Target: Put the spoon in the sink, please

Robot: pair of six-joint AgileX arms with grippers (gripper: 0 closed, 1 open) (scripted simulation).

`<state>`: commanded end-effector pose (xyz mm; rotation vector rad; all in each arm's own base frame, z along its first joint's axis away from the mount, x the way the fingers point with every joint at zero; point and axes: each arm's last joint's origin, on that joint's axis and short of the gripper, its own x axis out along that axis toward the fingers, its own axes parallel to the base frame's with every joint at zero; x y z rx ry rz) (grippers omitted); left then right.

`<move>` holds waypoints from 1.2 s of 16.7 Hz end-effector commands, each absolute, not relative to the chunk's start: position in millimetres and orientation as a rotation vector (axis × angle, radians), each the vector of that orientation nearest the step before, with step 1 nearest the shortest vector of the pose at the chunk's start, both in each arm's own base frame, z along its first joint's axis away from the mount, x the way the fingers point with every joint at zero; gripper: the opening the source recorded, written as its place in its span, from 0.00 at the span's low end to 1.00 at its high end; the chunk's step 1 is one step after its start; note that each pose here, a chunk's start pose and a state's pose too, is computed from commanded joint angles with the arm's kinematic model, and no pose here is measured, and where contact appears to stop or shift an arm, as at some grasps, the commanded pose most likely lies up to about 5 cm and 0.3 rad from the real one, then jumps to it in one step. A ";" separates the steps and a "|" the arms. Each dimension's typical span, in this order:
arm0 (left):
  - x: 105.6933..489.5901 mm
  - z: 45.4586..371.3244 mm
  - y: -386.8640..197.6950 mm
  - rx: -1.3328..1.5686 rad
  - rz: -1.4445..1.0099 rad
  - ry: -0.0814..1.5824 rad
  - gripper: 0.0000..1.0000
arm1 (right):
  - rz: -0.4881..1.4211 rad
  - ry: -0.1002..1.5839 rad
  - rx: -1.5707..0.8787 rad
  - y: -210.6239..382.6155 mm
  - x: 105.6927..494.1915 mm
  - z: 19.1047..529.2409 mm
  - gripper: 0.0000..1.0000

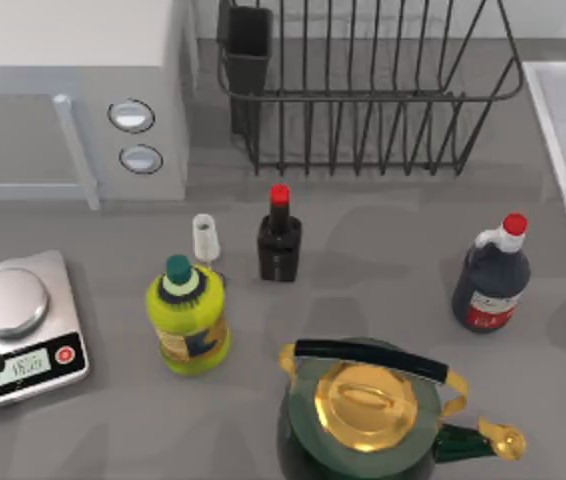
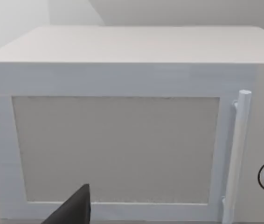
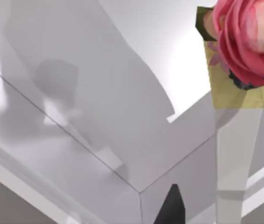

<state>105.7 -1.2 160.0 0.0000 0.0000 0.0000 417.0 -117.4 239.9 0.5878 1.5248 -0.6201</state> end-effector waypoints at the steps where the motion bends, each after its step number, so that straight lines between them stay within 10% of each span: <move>1: 105.7 160.0 -1.2 0.000 0.000 0.000 1.00 | -0.621 1.524 0.589 -114.8 431.8 236.2 0.00; 20: 105.7 160.0 -1.2 0.000 0.000 0.000 1.00 | -0.601 1.442 0.589 -76.8 500.3 200.6 0.00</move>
